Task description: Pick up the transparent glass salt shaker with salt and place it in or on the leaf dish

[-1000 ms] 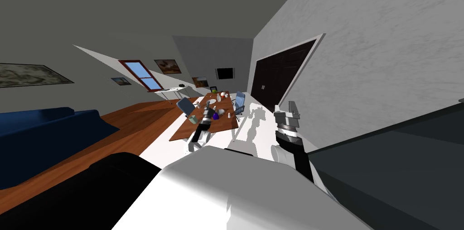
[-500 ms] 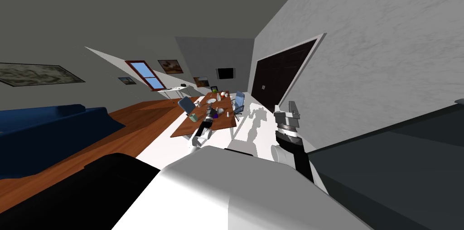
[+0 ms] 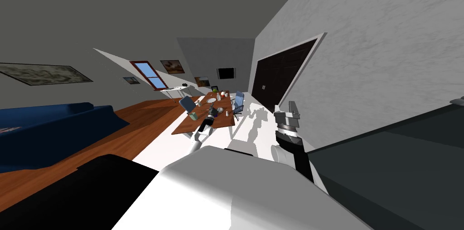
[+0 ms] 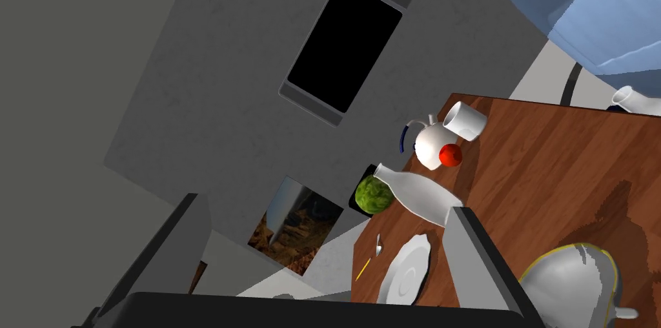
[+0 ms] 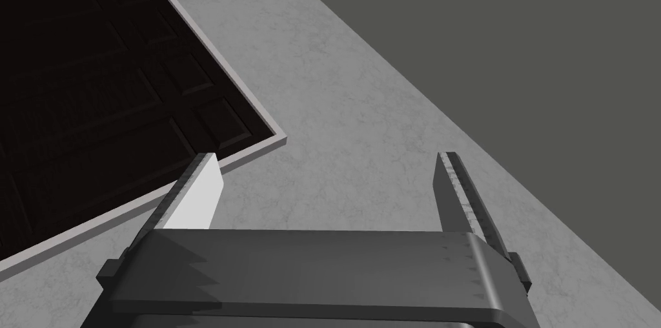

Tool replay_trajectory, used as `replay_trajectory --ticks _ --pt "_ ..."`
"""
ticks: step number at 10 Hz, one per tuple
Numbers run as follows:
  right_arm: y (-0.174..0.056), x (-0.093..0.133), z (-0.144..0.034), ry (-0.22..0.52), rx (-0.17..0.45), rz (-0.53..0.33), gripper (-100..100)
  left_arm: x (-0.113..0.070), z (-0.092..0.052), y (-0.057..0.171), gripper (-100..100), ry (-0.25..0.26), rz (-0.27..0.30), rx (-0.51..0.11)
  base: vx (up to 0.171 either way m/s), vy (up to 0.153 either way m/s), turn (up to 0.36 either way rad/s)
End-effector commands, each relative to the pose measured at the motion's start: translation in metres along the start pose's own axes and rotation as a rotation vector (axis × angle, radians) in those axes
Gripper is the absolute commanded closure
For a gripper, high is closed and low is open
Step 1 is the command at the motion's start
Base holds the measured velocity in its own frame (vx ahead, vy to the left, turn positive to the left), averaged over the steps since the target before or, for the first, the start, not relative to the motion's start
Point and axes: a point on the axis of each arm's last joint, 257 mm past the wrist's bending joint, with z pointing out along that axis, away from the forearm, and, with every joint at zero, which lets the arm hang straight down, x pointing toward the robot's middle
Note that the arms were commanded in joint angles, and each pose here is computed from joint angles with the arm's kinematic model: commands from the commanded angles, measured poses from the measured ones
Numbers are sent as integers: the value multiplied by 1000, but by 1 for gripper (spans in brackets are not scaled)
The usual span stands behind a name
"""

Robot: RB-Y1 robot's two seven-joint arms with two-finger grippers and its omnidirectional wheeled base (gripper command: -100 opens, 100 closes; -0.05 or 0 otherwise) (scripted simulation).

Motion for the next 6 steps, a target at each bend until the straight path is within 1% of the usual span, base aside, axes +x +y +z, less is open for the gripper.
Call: replay_trajectory --ticks 1,2,3,4,5,6 --pt "0 0 0 0 0 0 0 -5 0 11 -100 -11 -7 -17 -8 -32 0" --pt "0 0 0 0 0 0 0 -11 8 25 -100 -27 -56 -57 -19 -53 47" --pt "0 0 0 0 0 0 0 -14 7 28 -100 -32 -56 -63 -20 -63 27" --pt "0 0 0 0 0 0 0 -17 16 38 -100 -43 -106 -94 -26 -96 36" --pt "0 0 0 0 0 0 0 -23 14 45 -100 -56 -106 -109 -17 -70 27" --pt "0 0 0 0 0 0 0 -24 23 53 -100 -64 -156 -136 -18 -70 39"
